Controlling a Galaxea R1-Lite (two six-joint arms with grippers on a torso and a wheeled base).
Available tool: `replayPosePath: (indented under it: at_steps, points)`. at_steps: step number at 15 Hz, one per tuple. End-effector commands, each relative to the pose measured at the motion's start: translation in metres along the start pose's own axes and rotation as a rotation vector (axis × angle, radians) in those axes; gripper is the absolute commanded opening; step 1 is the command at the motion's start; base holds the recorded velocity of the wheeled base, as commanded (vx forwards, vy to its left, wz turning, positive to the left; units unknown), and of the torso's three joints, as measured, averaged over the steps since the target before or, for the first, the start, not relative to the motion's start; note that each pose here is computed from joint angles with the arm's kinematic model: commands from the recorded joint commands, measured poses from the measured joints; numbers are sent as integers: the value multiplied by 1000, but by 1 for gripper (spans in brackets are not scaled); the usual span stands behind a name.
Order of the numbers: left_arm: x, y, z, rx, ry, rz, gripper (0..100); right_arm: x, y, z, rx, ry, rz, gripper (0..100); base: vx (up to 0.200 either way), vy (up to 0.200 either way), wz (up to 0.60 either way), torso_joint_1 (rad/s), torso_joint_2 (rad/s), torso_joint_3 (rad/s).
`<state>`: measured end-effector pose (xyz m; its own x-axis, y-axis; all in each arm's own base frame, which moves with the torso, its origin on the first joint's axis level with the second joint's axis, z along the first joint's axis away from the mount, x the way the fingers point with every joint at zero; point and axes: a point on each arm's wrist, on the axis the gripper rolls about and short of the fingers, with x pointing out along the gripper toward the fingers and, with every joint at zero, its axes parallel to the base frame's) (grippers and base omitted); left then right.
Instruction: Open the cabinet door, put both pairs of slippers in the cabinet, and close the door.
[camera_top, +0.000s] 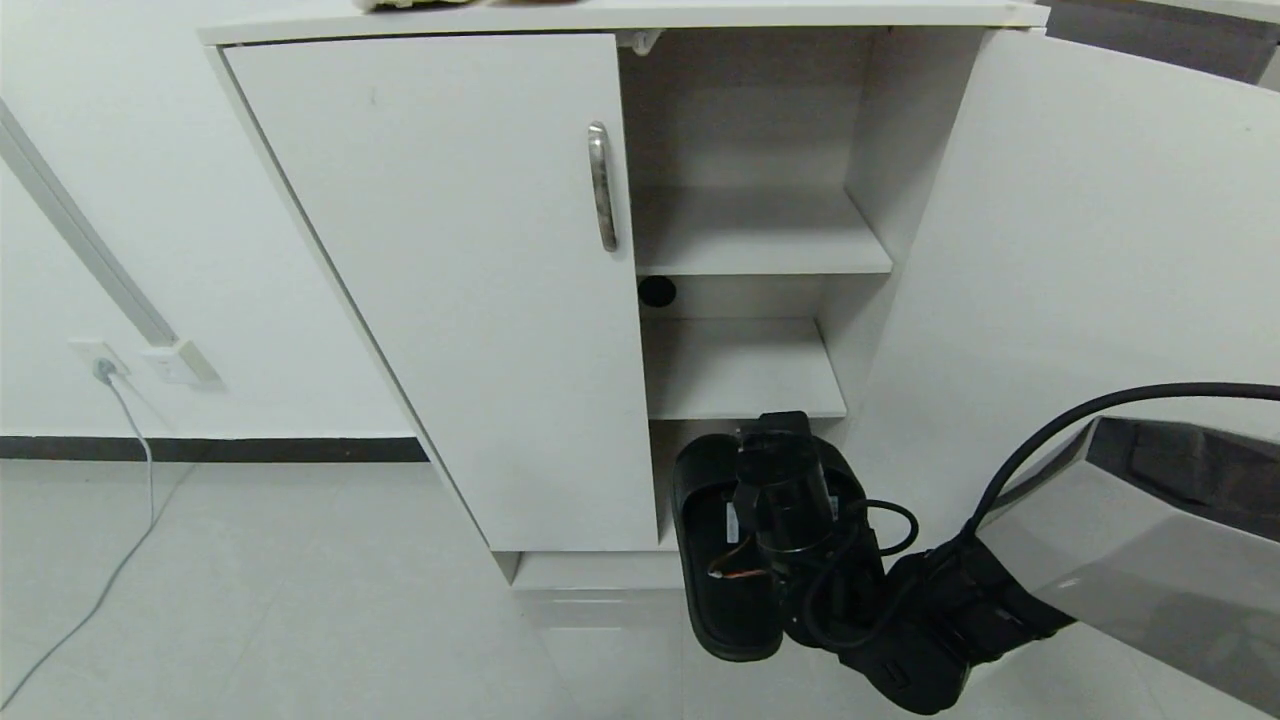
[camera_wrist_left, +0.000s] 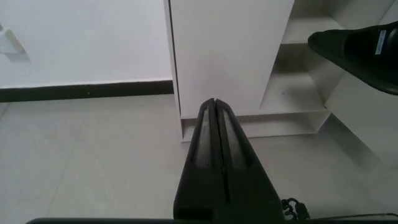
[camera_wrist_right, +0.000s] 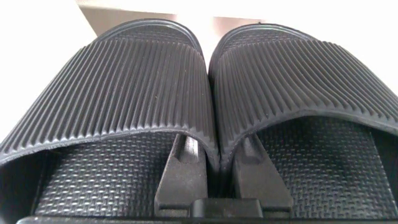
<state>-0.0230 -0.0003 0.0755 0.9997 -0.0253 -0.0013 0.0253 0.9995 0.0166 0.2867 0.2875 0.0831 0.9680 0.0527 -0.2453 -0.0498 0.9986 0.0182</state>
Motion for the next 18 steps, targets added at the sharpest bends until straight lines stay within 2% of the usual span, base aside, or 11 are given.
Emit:
replayPosePath:
  at_steps: [1,5,7,18]
  points:
    - [0,0,0,0,0,-1,0,-1,0,0,2,-1,-1,0,0,0,0,2,2,-188]
    - [0,0,0,0,2,-1,0,-16,2,1,-7,-95,28,0,0,0,0,4,0,-162]
    - [0,0,0,0,2,-1,0,-15,-5,0,-10,-142,-3,0,0,0,0,0,0,0]
    - [0,0,0,-1,2,-1,0,-12,-27,2,-18,-130,-51,0,0,0,0,0,0,0]
